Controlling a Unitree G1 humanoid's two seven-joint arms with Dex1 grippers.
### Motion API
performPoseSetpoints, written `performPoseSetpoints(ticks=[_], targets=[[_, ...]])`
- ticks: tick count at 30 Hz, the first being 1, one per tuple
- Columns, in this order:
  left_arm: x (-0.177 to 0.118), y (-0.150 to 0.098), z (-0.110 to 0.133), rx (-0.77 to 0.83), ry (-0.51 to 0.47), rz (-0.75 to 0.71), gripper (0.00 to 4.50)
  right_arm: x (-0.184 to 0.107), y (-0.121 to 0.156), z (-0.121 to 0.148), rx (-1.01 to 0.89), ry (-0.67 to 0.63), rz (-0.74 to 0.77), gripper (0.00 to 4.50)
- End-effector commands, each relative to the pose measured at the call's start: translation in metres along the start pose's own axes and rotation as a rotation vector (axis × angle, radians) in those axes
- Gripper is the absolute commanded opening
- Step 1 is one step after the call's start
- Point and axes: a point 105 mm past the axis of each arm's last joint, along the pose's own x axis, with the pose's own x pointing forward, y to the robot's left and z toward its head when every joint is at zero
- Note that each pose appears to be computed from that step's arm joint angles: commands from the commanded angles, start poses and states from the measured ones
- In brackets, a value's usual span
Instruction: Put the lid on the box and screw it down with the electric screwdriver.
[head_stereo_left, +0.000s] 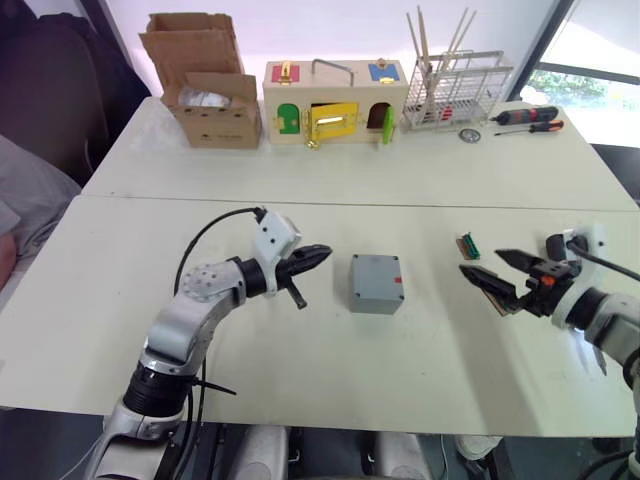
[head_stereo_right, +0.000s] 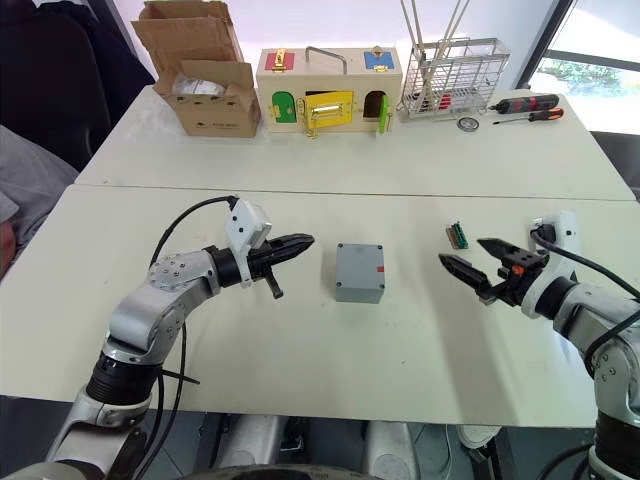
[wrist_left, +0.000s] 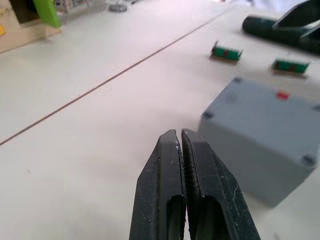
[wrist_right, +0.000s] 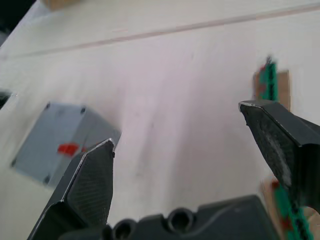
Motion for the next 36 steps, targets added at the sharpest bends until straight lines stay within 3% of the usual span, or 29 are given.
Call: performPoseSetpoints(ticks=[1, 6, 9, 12, 33, 36], targets=[[0.004, -0.013, 0.019, 0.035, -0.042, -0.051, 0.10, 0.008, -0.024, 0.004, -0.065, -0.020, -0.141, 4.48], [0.014, -0.020, 0.025, 0.070, -0.050, -0.091, 0.10, 0.032, -0.046, -0.005, -0.045, -0.017, -0.254, 4.48], [0.021, -0.026, 0.021, 0.080, -0.030, -0.118, 0.10, 0.046, -0.050, -0.012, -0.047, -0.001, -0.263, 3.82], [0.026, -0.030, 0.014, 0.063, -0.011, -0.135, 0.10, 0.058, -0.051, -0.013, -0.031, -0.019, -0.260, 2.81], [0.029, -0.043, 0.014, 0.039, -0.008, -0.194, 0.10, 0.083, -0.049, -0.009, -0.056, -0.059, -0.237, 2.81], [0.030, -0.043, 0.014, 0.037, -0.010, -0.194, 0.10, 0.085, -0.049, -0.008, -0.057, -0.066, -0.237, 1.97]])
